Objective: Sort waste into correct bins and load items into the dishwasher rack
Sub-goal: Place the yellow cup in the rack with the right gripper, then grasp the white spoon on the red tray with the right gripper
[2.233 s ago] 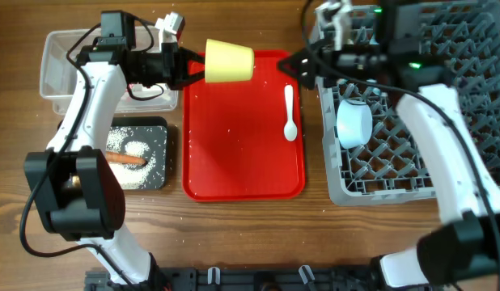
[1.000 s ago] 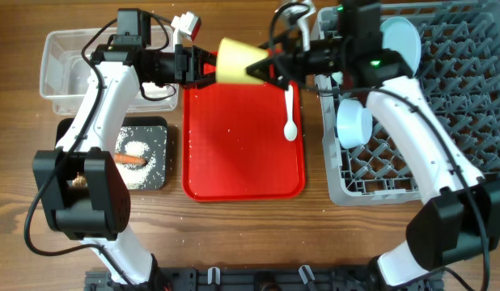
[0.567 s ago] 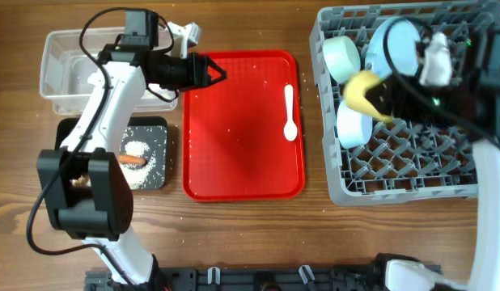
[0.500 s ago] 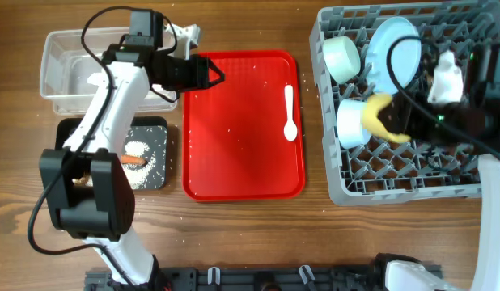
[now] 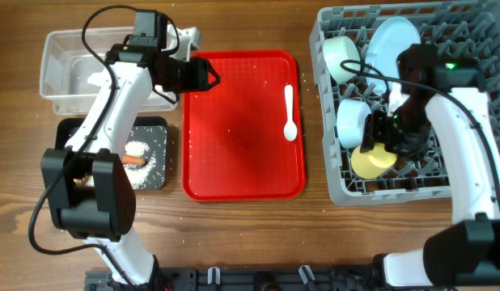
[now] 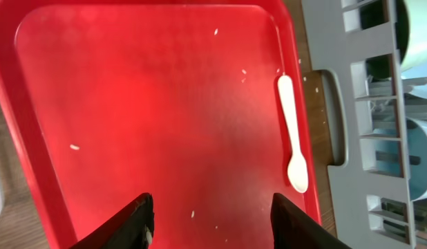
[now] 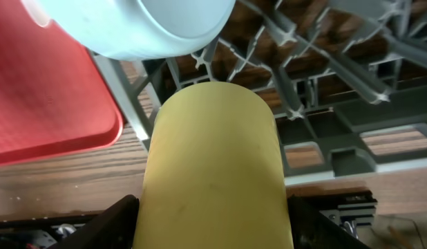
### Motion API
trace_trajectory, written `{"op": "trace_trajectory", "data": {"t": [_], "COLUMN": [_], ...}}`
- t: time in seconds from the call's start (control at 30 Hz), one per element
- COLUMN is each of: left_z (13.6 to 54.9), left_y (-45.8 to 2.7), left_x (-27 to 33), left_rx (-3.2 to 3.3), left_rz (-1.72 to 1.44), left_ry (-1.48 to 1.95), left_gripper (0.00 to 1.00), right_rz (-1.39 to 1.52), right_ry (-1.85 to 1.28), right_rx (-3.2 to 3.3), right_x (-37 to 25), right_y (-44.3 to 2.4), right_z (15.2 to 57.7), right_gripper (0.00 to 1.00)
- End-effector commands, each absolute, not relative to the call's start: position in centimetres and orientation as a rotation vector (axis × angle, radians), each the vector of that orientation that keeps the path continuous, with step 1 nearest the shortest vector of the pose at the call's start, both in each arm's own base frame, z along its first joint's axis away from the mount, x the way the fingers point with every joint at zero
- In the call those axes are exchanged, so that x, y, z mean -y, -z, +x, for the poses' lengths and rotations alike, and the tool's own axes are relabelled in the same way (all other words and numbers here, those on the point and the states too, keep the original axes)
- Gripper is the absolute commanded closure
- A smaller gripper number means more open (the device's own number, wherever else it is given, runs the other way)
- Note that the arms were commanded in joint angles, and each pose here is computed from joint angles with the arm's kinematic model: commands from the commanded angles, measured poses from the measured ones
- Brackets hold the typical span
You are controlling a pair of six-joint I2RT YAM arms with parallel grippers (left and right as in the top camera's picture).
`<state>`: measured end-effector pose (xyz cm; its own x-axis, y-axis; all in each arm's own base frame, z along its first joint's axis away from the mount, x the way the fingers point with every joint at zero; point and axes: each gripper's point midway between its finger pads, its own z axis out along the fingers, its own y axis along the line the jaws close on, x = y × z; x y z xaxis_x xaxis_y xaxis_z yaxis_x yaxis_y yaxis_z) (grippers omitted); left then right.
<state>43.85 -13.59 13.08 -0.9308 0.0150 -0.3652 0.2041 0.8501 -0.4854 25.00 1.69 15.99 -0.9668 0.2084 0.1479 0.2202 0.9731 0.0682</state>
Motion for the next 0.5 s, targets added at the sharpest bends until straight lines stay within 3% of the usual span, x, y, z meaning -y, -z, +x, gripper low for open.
{"op": "trace_trajectory", "data": {"t": [0.0,0.13,0.2,0.27,0.37,0.47], "left_z": [43.8,43.7,43.7,43.7,43.6,43.6], "left_y": [-13.4,-13.4,-13.4,-13.3,-13.3,-13.3], "left_x": [12.9,12.9,12.9,12.9,12.9,12.9], "left_rx": [-2.680,-2.683,-2.684,-2.687,-2.688,-2.689], "left_rz": [0.160,0.160,0.160,0.158,0.158,0.158], "left_ry": [0.687,0.687,0.687,0.688,0.688,0.687], "left_gripper": [0.45,0.45,0.45,0.43,0.43,0.41], "right_rz": [-0.341,-0.344,-0.346,-0.344,-0.345,-0.317], "right_ry": [0.073,0.082,0.089,0.090,0.092,0.105], "right_rx": [2.910,2.950,2.986,2.994,3.001,3.058], "right_x": [-1.3,-1.3,-1.3,-1.3,-1.3,-1.8], "right_y": [-13.7,-13.0,-12.9,-12.9,-12.8,-13.9], "right_z": [24.0,25.0,25.9,26.1,26.3,27.5], "right_gripper": [0.53,0.47,0.29,0.20,0.18,0.26]}}
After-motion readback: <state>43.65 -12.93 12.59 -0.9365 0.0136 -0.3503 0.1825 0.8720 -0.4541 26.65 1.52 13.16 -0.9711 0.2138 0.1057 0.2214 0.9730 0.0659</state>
